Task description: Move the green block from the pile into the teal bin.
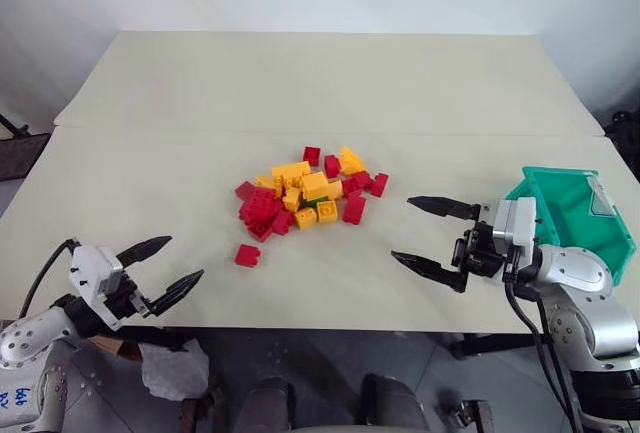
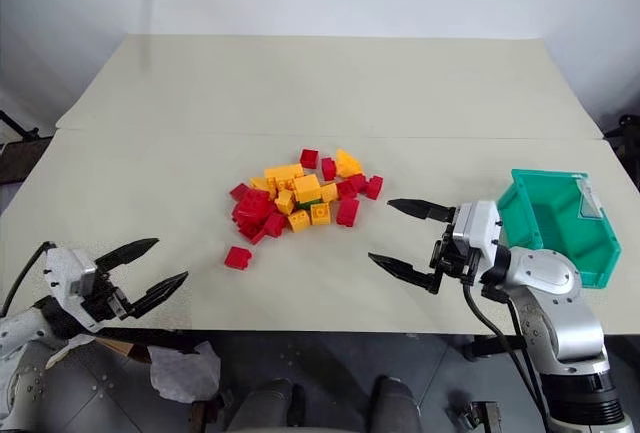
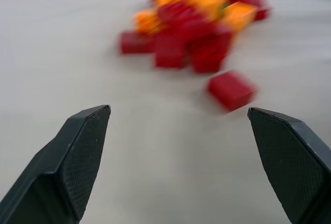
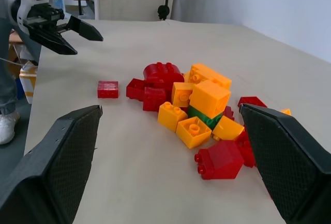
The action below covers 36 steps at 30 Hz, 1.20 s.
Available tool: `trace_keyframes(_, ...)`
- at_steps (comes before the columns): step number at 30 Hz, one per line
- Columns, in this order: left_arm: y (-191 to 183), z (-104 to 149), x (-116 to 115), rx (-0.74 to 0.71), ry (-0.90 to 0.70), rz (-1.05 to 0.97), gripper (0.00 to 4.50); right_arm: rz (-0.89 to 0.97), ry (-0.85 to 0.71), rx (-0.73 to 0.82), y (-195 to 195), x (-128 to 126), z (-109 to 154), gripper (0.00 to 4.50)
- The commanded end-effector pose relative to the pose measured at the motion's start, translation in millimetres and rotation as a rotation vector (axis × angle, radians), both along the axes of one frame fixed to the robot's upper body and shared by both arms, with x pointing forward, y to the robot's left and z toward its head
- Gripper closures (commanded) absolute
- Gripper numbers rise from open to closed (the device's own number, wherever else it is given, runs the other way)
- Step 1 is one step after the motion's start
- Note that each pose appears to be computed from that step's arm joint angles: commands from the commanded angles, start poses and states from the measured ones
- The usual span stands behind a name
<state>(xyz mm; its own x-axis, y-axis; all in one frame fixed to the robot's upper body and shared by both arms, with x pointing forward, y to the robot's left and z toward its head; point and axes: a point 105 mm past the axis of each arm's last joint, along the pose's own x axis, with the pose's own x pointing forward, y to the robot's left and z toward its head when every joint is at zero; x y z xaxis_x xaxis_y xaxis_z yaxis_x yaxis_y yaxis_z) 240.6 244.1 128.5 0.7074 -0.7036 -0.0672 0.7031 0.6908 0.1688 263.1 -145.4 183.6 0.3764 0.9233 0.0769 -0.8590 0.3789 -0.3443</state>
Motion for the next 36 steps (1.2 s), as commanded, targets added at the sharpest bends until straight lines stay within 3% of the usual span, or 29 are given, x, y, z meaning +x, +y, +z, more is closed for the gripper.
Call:
trace_keyframes(1,-26,10,-5,-0.009,0.065,-0.125,0.9,-0.026,-0.014,-0.027,-11,-1,-2,0.0)
trace_keyframes(6,-62,28,9,0.036,0.017,-0.226,2.5,-0.096,0.008,-0.029,-27,1,-13,0.0)
trace_keyframes(12,-135,30,56,0.054,-0.006,-0.357,4.4,-0.162,-0.015,0.005,-33,4,-10,0.0)
trace_keyframes(21,-163,16,108,0.195,-0.018,-0.324,4.46,-0.171,-0.031,0.007,-26,-2,-8,0.0)
trace_keyframes(27,-153,40,142,-0.011,-0.085,-0.169,4.46,-0.183,-0.028,0.024,-21,-6,-10,0.0)
trace_keyframes(32,-123,31,169,-0.021,-0.086,0.042,4.46,-0.179,-0.018,0.034,-15,-8,-13,0.0)
trace_keyframes(36,-112,18,173,0.012,-0.056,0.094,4.46,-0.173,-0.018,0.041,-11,-6,-13,0.0)
